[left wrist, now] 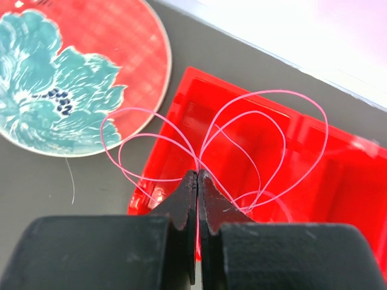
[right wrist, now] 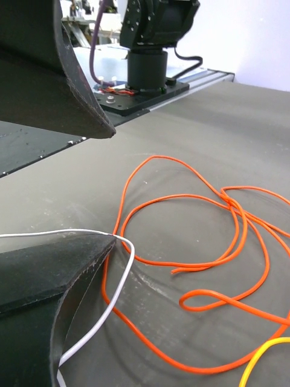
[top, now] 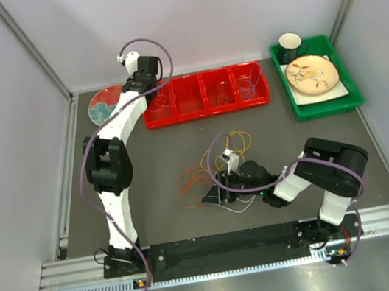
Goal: Untangle the cables
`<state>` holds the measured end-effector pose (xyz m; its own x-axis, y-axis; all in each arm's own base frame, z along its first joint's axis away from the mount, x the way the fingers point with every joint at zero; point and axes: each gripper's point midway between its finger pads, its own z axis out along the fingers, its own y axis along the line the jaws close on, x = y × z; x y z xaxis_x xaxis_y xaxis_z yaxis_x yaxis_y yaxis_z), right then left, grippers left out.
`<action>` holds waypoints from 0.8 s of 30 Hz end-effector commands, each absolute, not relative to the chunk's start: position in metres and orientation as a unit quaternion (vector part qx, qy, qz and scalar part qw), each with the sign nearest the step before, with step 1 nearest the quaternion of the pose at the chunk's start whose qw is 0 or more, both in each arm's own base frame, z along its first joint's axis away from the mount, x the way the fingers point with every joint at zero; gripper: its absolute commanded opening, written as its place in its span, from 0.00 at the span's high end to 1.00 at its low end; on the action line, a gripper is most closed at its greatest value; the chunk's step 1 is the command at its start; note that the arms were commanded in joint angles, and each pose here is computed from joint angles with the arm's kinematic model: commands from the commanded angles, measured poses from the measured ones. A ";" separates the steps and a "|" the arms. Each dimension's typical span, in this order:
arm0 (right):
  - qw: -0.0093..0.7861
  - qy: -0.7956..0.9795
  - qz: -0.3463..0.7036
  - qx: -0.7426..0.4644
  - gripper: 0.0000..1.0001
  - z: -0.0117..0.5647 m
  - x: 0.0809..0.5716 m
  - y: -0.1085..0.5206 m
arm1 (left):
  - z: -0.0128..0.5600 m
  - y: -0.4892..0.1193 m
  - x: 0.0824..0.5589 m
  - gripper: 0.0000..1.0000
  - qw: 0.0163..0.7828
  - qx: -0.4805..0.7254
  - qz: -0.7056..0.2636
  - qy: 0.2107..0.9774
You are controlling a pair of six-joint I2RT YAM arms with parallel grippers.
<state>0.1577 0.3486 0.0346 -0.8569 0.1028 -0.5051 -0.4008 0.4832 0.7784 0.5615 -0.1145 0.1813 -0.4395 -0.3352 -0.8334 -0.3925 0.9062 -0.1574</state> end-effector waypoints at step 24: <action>0.139 0.905 0.398 -0.064 0.37 -0.056 0.125 0.292 | 0.165 -0.115 0.574 1.00 0.508 -0.312 0.073 0.800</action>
